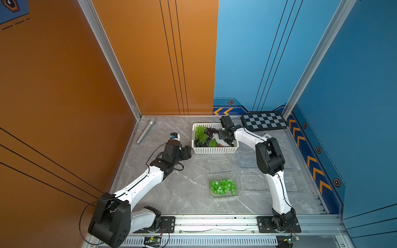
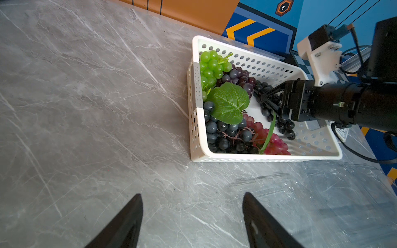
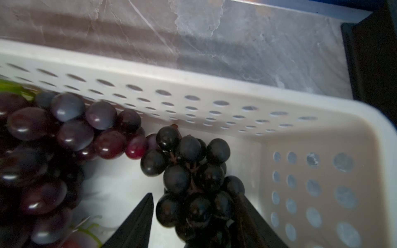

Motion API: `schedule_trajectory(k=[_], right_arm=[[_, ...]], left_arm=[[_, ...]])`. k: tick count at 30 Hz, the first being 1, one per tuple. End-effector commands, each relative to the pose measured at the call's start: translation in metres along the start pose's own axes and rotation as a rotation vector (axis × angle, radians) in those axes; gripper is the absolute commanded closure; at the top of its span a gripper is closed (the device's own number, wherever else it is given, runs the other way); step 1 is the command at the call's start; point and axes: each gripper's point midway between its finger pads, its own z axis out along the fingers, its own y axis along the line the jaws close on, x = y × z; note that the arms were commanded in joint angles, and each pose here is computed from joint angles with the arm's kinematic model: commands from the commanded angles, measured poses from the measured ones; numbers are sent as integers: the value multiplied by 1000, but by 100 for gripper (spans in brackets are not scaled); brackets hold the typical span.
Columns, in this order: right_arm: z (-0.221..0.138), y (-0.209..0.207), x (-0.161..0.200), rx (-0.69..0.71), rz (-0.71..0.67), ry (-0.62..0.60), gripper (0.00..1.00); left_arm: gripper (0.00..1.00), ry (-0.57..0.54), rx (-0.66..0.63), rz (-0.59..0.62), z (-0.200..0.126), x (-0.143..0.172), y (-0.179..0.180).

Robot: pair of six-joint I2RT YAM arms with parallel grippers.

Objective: Pack grapes into containers
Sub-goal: Pick up the grape from the basket.

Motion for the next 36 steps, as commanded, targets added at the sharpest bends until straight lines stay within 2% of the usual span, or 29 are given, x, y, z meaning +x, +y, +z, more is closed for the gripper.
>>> schedule_trajectory(k=[1,10,12,21,25,36], right_arm=[[8,-5,7,39,-38,40,38],[24,2,16,17,-42,81,38],[26,1,18,17,-38,86,41],[23,2,17,3,-37,87,89],[6,0,4,10,-44,53,100],[-69,8,-44,-1,-78,-100,100]], left_arm=[[26,-6,13,12,-2,-7,-2],[26,1,19,13,-1,-8,-2],[26,6,16,16,-1,-9,-2],[26,4,7,22,-5,-13,-2],[26,5,4,22,-7,-13,-1],[26,-24,15,25,-17,-23,-6]])
